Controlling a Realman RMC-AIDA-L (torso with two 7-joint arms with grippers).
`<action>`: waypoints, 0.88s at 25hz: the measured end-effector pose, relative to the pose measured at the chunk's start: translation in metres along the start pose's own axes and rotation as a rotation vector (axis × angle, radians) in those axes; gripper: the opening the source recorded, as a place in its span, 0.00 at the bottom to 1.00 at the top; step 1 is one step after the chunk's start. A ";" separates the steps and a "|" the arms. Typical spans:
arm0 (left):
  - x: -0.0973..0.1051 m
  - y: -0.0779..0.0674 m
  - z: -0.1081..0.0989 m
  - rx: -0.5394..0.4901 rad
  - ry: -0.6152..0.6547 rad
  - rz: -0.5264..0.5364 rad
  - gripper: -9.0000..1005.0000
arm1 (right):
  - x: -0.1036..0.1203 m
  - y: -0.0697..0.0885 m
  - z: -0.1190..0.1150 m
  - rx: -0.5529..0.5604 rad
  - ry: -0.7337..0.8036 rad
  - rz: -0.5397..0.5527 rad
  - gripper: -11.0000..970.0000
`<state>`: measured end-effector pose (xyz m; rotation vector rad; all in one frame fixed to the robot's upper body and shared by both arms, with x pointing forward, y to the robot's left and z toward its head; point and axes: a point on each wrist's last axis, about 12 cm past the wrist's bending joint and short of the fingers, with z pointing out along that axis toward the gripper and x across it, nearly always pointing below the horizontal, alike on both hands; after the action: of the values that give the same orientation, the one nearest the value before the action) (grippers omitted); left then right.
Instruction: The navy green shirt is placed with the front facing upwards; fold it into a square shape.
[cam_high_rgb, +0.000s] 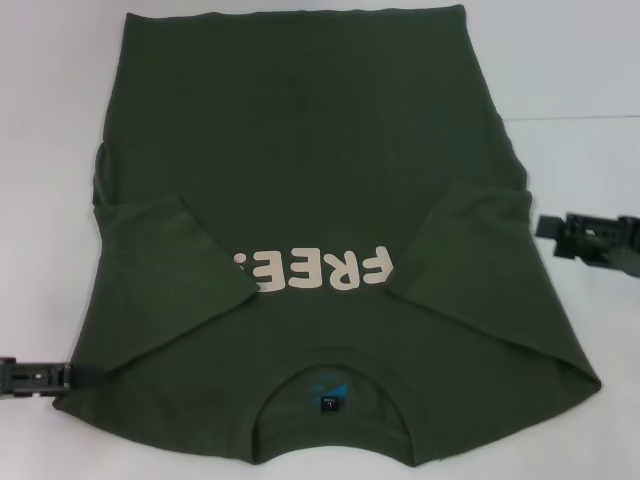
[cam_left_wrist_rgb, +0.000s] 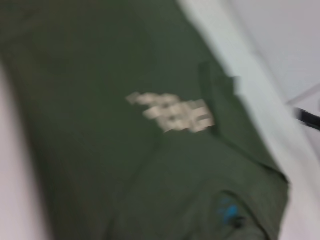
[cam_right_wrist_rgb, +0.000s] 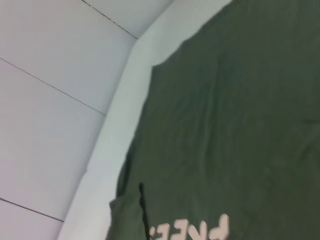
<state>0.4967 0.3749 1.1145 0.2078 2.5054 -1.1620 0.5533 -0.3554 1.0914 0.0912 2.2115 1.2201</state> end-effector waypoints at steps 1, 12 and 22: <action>-0.003 0.001 -0.002 -0.019 0.007 -0.066 0.90 | 0.003 -0.003 -0.004 0.010 0.005 0.003 0.78; -0.034 0.004 -0.001 -0.211 0.085 -0.223 0.90 | 0.016 -0.016 -0.010 0.090 0.070 -0.022 0.79; -0.039 0.006 0.012 -0.294 0.139 -0.213 0.90 | 0.021 -0.019 -0.016 0.096 0.089 -0.012 0.79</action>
<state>0.5371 0.3705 1.1183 -0.0614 2.8385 -0.8608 0.5317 -0.3716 1.0730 0.0631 2.3444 1.1314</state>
